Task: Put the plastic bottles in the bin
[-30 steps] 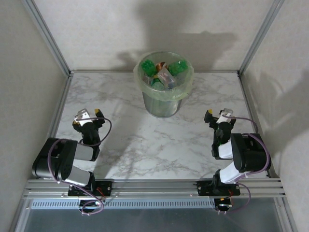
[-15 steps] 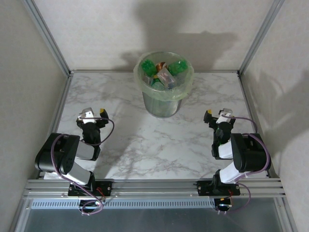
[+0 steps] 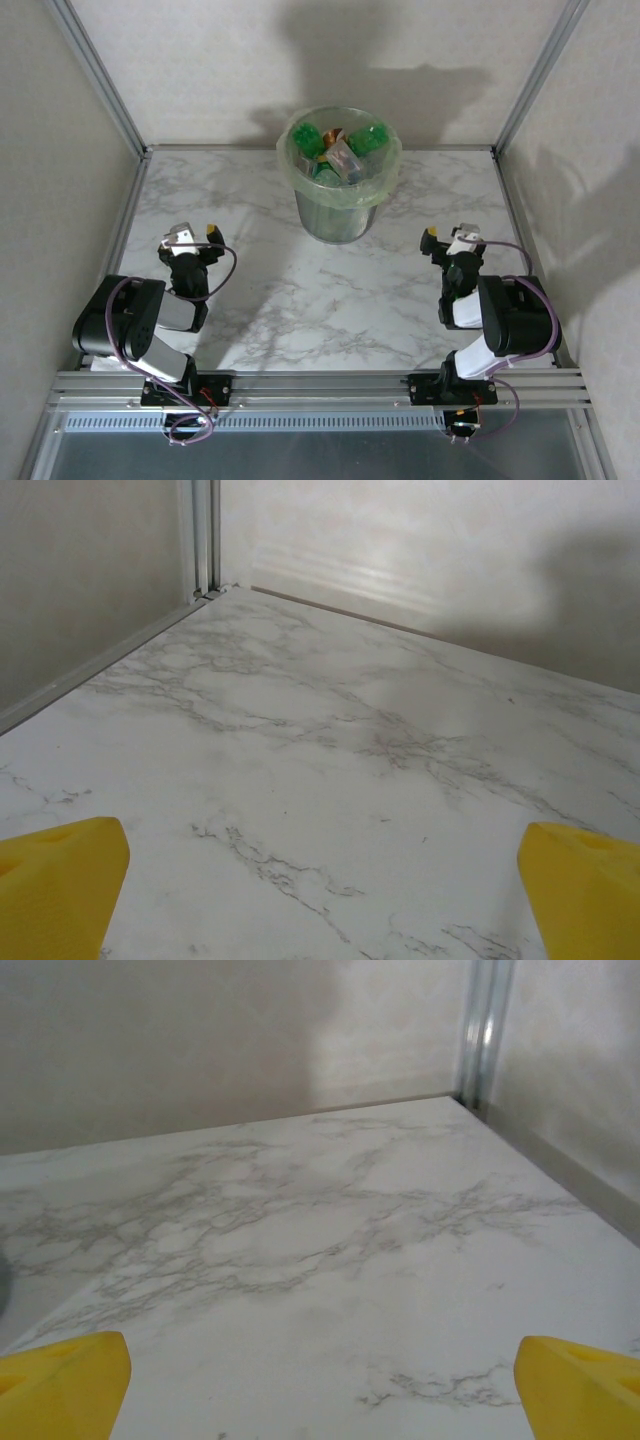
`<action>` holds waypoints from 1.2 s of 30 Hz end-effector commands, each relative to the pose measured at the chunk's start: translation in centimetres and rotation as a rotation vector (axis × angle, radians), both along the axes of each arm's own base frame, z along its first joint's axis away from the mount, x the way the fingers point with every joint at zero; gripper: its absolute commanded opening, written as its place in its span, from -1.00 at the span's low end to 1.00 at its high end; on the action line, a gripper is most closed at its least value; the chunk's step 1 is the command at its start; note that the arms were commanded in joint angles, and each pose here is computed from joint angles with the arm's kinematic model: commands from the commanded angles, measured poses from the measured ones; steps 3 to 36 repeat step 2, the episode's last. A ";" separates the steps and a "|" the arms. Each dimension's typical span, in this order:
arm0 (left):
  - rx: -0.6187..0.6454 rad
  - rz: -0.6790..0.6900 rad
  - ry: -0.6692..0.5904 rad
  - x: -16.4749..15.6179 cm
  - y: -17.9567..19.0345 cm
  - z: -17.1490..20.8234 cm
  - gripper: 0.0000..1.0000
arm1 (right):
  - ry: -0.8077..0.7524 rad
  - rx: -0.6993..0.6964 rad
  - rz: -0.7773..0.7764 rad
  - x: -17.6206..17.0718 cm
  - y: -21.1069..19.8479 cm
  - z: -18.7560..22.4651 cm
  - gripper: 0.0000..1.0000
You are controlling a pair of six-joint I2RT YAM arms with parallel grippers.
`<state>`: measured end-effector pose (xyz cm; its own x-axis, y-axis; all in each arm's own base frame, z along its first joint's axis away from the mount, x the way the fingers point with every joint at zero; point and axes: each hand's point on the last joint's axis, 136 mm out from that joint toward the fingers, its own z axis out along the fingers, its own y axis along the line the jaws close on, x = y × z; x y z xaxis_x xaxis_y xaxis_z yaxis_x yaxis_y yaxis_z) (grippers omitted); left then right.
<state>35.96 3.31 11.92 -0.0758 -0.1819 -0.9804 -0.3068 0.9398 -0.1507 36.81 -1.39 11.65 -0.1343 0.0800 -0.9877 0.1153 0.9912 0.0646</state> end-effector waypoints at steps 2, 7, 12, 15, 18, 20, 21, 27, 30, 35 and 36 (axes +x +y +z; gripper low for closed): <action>0.011 0.000 -0.043 0.6 -0.1 1.3 0.99 | -0.031 -0.020 0.044 0.5 0.6 0.9 0.98; 0.011 0.000 -0.043 0.6 -0.1 1.3 0.99 | -0.031 -0.020 0.044 0.5 0.6 0.9 0.98; 0.011 0.000 -0.043 0.6 -0.1 1.3 0.99 | -0.031 -0.020 0.044 0.5 0.6 0.9 0.98; 0.011 0.000 -0.043 0.6 -0.1 1.3 0.99 | -0.031 -0.020 0.044 0.5 0.6 0.9 0.98; 0.011 0.000 -0.043 0.6 -0.1 1.3 0.99 | -0.031 -0.020 0.044 0.5 0.6 0.9 0.98; 0.011 0.000 -0.043 0.6 -0.1 1.3 0.99 | -0.031 -0.020 0.044 0.5 0.6 0.9 0.98; 0.011 0.000 -0.043 0.6 -0.1 1.3 0.99 | -0.031 -0.020 0.044 0.5 0.6 0.9 0.98; 0.011 0.000 -0.043 0.6 -0.1 1.3 0.99 | -0.031 -0.020 0.044 0.5 0.6 0.9 0.98; 0.011 0.000 -0.043 0.6 -0.1 1.3 0.99 | -0.031 -0.020 0.044 0.5 0.6 0.9 0.98; 0.011 0.000 -0.043 0.6 -0.1 1.3 0.99 | -0.031 -0.020 0.044 0.5 0.6 0.9 0.98; 0.011 0.000 -0.043 0.6 -0.1 1.3 0.99 | -0.031 -0.020 0.044 0.5 0.6 0.9 0.98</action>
